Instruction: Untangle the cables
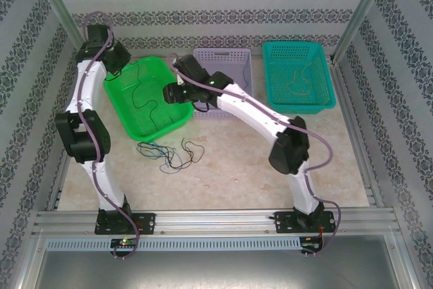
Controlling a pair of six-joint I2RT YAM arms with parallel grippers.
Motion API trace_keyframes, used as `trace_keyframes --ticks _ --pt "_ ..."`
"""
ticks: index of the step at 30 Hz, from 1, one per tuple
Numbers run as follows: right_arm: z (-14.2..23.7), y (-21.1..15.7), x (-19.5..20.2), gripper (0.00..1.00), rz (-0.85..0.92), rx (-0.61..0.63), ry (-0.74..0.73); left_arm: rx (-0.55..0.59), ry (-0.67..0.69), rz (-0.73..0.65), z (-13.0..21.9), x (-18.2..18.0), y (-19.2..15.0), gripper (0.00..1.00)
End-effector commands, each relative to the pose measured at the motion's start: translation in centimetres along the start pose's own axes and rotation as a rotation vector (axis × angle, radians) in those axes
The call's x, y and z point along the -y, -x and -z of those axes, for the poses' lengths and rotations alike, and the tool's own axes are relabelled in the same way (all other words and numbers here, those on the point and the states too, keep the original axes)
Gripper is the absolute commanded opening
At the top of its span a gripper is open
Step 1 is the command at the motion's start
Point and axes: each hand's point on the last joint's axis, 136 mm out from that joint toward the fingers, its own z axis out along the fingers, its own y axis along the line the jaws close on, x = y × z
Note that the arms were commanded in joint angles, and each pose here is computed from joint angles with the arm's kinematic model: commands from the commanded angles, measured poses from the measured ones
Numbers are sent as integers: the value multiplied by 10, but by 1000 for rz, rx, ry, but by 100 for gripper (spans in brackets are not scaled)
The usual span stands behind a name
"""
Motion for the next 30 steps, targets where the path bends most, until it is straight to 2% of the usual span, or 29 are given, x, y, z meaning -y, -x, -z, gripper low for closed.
trace_keyframes --ticks 1,4,8,10,13,15,18,21,24,27,30 --pt "35 16 2 53 48 96 -32 -102 -10 -41 -22 4 -26 25" --pt "56 9 8 54 55 106 -43 -93 62 -72 -10 5 -23 63" --pt "78 -10 28 55 40 109 -77 -3 118 -31 38 6 -11 81" --pt "85 -21 40 55 23 105 -92 37 88 -3 62 12 -9 89" --pt "90 -43 58 55 -2 81 -111 35 32 38 87 19 -21 93" --pt "90 -57 67 55 -14 56 -120 6 36 52 98 17 -30 93" --pt "92 -68 71 54 -16 42 -115 5 34 73 120 17 -44 89" --pt "86 -86 75 53 -21 8 -109 -23 28 89 136 16 -80 81" --pt "79 -107 79 51 -58 -16 -90 -116 61 133 143 -2 -144 73" --pt "71 -131 80 50 -121 -53 -47 -197 93 212 141 -34 -212 63" --pt "60 -158 79 48 -227 -116 0 -285 51 301 125 -50 -271 61"
